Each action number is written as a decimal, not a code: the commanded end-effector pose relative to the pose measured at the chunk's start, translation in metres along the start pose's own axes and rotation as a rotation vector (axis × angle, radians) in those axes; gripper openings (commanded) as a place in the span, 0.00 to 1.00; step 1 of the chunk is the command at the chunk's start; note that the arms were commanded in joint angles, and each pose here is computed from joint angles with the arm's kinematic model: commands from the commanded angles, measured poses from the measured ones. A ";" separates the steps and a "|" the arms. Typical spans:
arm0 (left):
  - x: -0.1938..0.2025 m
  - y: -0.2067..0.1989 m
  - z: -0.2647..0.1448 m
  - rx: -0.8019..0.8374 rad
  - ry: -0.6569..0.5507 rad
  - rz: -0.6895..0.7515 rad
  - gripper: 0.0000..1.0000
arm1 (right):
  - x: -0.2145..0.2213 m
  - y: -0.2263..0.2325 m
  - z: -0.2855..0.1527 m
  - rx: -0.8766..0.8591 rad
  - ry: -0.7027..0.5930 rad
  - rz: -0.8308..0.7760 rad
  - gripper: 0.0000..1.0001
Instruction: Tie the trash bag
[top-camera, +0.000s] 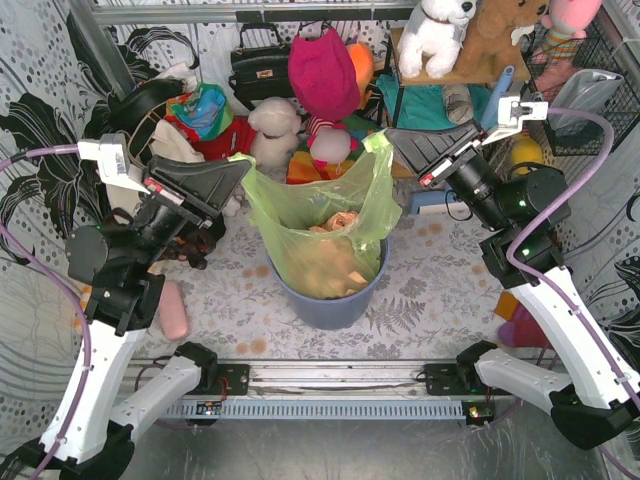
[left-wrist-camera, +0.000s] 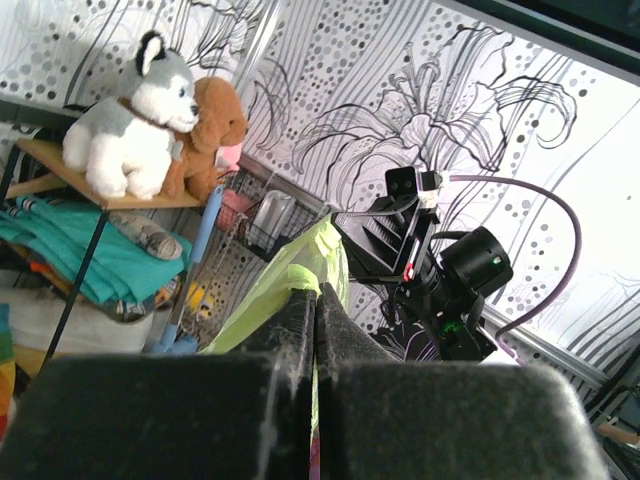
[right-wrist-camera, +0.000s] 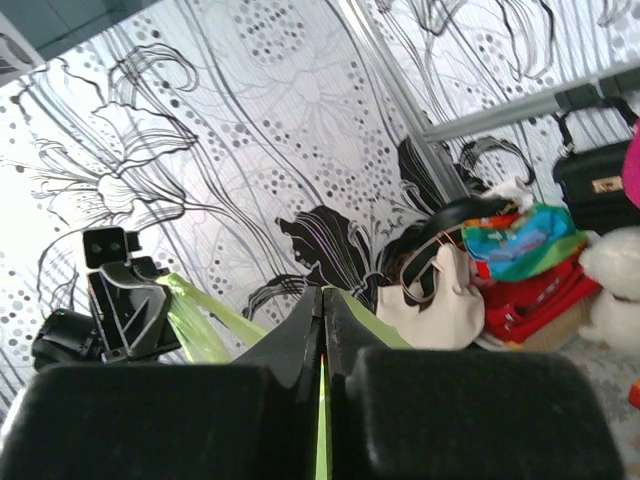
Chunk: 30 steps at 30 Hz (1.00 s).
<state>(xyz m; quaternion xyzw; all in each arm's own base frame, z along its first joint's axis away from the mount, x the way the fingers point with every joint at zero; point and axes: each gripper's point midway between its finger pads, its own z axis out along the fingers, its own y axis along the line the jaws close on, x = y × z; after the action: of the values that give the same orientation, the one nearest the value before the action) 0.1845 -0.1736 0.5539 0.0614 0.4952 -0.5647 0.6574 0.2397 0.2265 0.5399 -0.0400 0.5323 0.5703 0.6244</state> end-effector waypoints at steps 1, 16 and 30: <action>-0.010 -0.026 0.000 0.137 -0.045 0.037 0.06 | -0.020 0.040 -0.005 -0.162 -0.055 -0.046 0.00; -0.011 0.002 -0.005 -0.064 -0.028 0.032 0.78 | 0.031 0.011 -0.030 0.059 0.276 0.014 0.60; 0.000 0.039 -0.001 -0.328 0.080 -0.114 0.77 | 0.040 0.014 -0.024 0.079 0.398 0.048 0.56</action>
<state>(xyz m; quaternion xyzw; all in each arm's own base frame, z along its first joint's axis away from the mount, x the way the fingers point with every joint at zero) 0.2196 -0.1588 0.5300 -0.0490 0.6058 -0.5040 0.6137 0.2187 0.2440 0.4902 -0.0921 0.6821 0.5358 0.4890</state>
